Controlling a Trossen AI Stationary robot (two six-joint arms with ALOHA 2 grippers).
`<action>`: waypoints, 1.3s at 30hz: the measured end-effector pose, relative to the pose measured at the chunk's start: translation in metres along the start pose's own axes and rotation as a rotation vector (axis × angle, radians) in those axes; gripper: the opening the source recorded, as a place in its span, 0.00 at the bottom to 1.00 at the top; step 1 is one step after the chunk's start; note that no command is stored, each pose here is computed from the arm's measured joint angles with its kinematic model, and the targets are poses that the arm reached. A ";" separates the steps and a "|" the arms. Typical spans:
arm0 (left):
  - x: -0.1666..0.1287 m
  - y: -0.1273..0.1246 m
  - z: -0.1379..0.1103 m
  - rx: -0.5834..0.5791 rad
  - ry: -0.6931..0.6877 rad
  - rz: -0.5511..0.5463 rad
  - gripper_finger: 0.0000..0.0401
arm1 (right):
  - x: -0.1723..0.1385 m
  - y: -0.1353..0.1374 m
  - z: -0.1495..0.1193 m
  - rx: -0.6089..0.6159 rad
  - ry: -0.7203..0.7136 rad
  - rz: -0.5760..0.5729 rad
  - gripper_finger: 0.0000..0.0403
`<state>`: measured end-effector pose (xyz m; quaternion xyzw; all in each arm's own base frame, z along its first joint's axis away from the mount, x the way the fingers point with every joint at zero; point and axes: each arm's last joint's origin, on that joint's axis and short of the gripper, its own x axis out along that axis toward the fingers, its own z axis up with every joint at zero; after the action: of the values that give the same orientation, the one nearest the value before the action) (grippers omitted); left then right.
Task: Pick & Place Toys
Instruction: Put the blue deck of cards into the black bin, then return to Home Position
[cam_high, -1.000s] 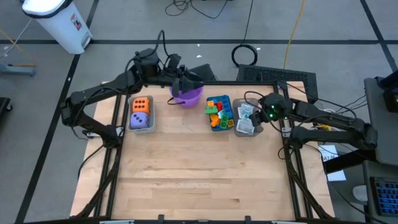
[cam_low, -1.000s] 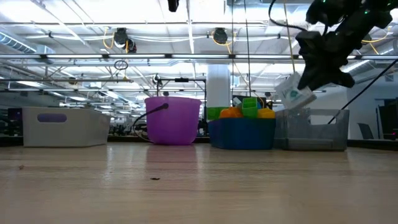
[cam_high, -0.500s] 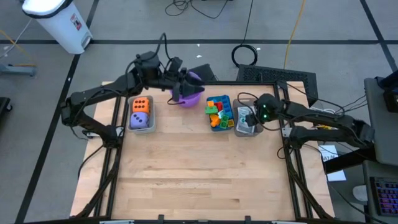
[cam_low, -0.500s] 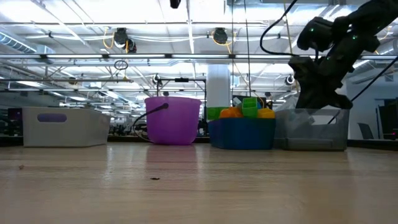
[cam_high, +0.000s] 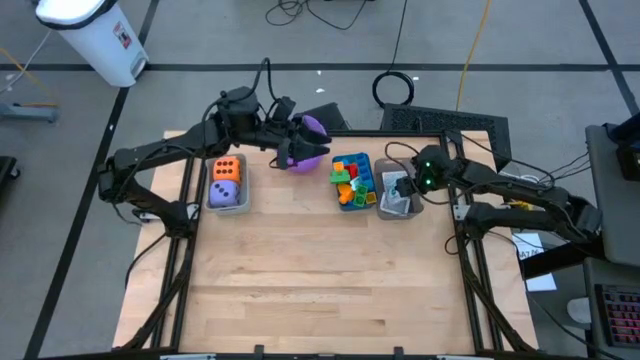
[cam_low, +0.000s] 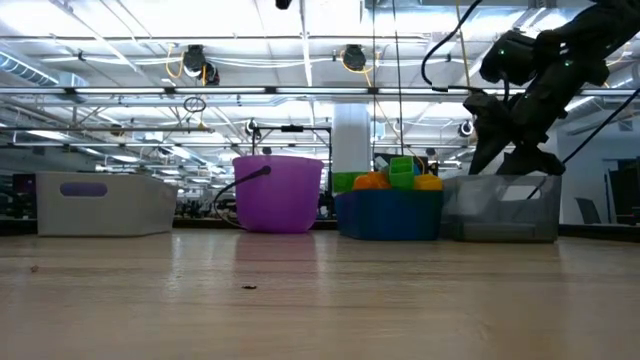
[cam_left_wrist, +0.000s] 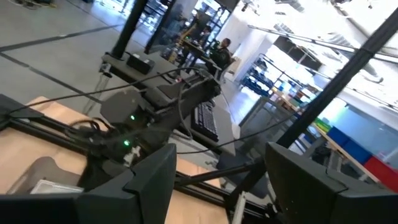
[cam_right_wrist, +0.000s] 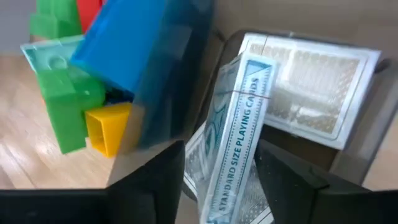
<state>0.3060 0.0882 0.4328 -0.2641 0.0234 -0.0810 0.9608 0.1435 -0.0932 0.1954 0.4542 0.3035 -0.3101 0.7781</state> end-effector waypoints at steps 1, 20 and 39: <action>0.000 0.000 0.000 -0.001 0.005 -0.008 0.63 | -0.002 0.000 0.001 0.002 -0.011 0.004 0.48; -0.091 -0.042 0.006 0.134 0.052 0.199 0.63 | -0.072 0.005 -0.005 -0.100 -0.375 0.234 0.46; -0.162 -0.027 -0.107 0.114 -0.418 0.387 0.63 | -0.077 0.024 -0.027 -0.301 -0.849 0.381 0.46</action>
<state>0.1334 0.0383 0.3549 -0.2110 -0.1298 0.1590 0.9557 0.1087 -0.0433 0.2554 0.2174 -0.0877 -0.2727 0.9331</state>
